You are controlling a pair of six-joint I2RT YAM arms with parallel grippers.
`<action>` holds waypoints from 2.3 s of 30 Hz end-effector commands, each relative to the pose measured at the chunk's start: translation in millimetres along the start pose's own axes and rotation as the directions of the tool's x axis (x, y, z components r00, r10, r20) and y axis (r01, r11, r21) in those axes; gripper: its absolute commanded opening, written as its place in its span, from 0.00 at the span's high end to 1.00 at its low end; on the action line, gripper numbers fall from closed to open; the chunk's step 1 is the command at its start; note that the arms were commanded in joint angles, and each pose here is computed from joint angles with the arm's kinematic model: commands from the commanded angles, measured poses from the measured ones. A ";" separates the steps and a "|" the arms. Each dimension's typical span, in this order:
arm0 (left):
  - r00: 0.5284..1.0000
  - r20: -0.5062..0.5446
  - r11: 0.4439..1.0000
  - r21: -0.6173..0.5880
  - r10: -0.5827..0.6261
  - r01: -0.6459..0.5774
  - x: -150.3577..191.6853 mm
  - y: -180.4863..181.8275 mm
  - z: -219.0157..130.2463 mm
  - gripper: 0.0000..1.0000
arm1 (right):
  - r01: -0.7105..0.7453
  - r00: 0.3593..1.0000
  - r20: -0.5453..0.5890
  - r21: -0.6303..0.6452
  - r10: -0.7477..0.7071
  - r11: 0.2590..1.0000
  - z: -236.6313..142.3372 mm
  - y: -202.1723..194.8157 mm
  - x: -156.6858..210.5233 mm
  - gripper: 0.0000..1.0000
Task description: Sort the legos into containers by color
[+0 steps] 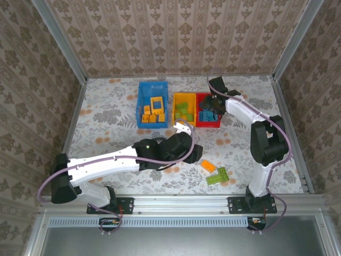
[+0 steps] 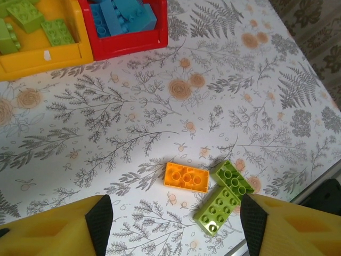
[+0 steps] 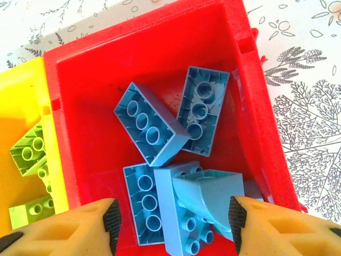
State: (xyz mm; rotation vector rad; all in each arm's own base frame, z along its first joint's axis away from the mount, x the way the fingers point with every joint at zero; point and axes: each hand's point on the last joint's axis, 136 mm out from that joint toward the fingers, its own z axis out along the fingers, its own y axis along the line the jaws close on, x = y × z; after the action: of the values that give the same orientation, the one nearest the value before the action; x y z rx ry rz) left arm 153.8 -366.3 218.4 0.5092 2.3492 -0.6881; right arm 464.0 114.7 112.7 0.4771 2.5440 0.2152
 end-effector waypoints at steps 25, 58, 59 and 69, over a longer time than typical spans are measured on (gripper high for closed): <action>0.771 -0.449 0.888 -0.308 -0.451 0.340 86.6 4.4 105.8 0.20 | 0.018 0.981 0.193 -0.191 0.019 0.981 -226.9 -100.8 119.1 0.27; 0.254 -0.259 0.360 -0.565 -0.932 0.742 128.6 -9.4 175.9 0.45 | 0.062 0.953 0.302 -0.284 0.028 0.957 -261.1 -106.1 128.3 0.26; 0.255 -0.253 0.357 -0.570 -0.933 0.740 129.4 -6.6 175.8 0.46 | 0.062 0.953 0.302 -0.284 0.028 0.957 -261.2 -106.1 128.3 0.26; 0.271 -0.223 0.351 -0.582 -0.936 0.734 131.6 12.4 174.4 0.63 | 0.063 0.954 0.297 -0.287 0.026 0.956 -261.1 -106.0 130.0 0.26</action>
State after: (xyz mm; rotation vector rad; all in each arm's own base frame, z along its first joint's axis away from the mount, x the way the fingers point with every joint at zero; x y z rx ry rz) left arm 144.0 -454.8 26.8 -1.0136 3.1464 -0.6401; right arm 196.0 49.1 248.2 0.3494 2.1505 0.4568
